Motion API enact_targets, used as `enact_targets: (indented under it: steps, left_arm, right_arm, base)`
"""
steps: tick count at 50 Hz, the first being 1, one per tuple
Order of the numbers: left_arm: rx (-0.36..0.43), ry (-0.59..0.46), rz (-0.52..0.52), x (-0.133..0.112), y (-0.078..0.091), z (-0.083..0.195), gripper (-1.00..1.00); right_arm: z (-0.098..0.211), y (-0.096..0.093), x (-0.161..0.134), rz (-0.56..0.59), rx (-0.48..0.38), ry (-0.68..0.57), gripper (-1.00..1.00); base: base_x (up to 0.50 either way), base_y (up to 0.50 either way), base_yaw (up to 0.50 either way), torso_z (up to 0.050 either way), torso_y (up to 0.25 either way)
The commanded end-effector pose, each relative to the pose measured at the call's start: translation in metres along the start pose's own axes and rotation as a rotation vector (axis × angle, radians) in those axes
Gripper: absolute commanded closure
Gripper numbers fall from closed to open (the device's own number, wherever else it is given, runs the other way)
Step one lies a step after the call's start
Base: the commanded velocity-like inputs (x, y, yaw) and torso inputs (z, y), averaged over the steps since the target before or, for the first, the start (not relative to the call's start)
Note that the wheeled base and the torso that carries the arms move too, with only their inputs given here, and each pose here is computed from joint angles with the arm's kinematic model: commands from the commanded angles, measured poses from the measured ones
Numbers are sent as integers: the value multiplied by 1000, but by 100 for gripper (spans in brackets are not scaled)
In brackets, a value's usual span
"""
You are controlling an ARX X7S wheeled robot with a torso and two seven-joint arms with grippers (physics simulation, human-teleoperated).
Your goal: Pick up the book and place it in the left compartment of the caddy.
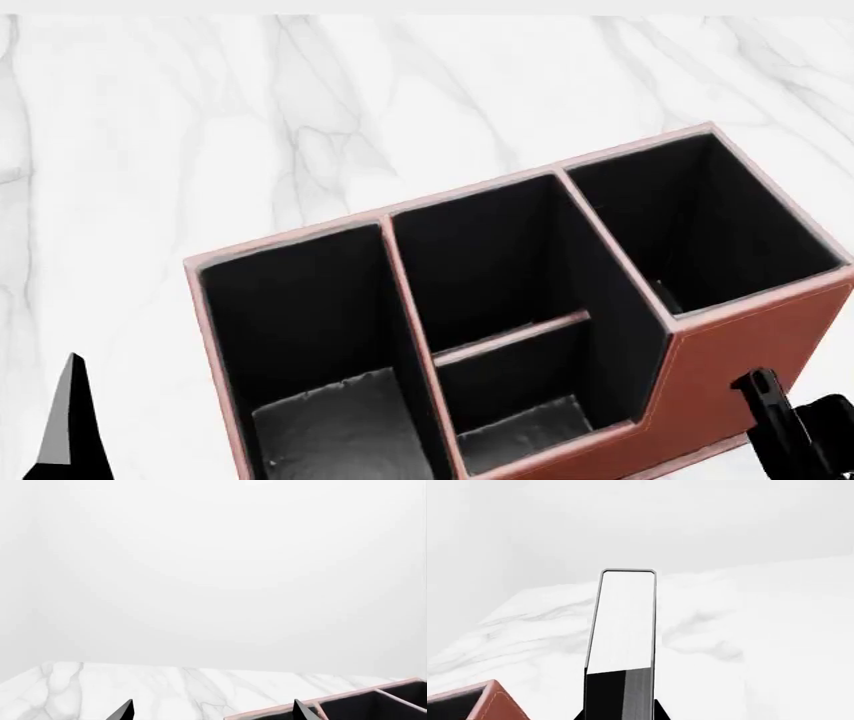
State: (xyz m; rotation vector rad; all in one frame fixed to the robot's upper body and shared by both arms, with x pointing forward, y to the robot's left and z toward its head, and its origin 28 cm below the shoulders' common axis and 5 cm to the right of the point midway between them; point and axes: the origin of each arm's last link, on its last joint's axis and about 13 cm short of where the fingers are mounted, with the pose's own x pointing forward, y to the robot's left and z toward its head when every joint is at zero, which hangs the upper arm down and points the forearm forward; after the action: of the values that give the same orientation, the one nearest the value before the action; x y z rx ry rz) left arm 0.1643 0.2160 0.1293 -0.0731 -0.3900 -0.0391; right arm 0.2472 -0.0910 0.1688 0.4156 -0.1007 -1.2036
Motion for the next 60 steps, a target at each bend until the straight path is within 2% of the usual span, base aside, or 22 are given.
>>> enact_targets:
  steps: [1,6,13,15,16,18,21,24,29,31,32,35,39,42,50,55,60]
  left_arm:
    - [-1,-2,-2,0,0,1,-100]
    - [-2,-2,-2,0,0,-1,-100]
    - [-1,-1,0,0,1,-1,-100]
    - [-2,-1,-1,0,1,-1,-100]
    - [-2,-4,0,0,1,0,-100]
    - [-1,-3,1,0,1,0,-100]
    - [-2,-3,-1,0,0,0,-100]
    - [-2,-2,1,0,0,0,-100]
    - [-2,-2,-1,0,0,1,-100]
    - [-2,-3,0,0,0,1,-100]
    - [-3,-4,0,0,0,1,-100]
    - [-3,-4,0,0,0,1,-100]
    - [-3,-2,-1,0,0,0,-100]
    - [-3,-2,0,0,0,0,-100]
    - [-4,-1,0,0,0,0,-100]
    - [-3,0,-2,0,0,0,-100]
    - [-5,2,-2,0,0,0,-100]
  right_arm:
    - [23,-3,-11,201,61,-332,100]
    - [34,-4,-16,231,36,-493,100]
    - [43,-6,-20,253,-5,-615,100]
    - [44,-5,-22,307,-1,-587,100]
    - [48,-3,-25,348,-10,-638,100]
    - [50,0,-28,416,-25,-663,100]
    - [51,4,-31,491,-12,-646,100]
    - [51,5,-34,590,-6,-569,100]
    - [53,8,-39,668,-29,-603,100]
    - [52,8,-40,699,-30,-567,100]
    - [52,8,-41,730,-25,-606,100]
    - [51,9,-43,783,-45,-619,100]
    - [49,12,-48,903,-83,-628,100]
    - [47,12,-49,984,-61,-581,100]
    - [46,9,-44,1082,-81,-538,100]
    - [43,3,-41,1111,-123,-535,100]
    - [43,-3,-38,1143,-159,-455,100]
  base:
    - [0,0,0,0,0]
    - [0,0,-1,0,3]
    - [0,0,0,0,0]
    - [0,0,0,0,0]
    - [0,0,0,0,0]
    - [0,0,0,0,0]
    - [0,0,0,0,3]
    - [0,0,0,0,0]
    - [0,0,0,0,0]
    - [0,0,0,0,0]
    - [0,0,0,0,10]
    - [0,0,0,0,0]
    - [0,0,0,0,0]
    - [0,0,0,0,3]
    - [0,0,0,0,1]
    - [0,0,0,0,0]
    - [0,0,0,0,2]
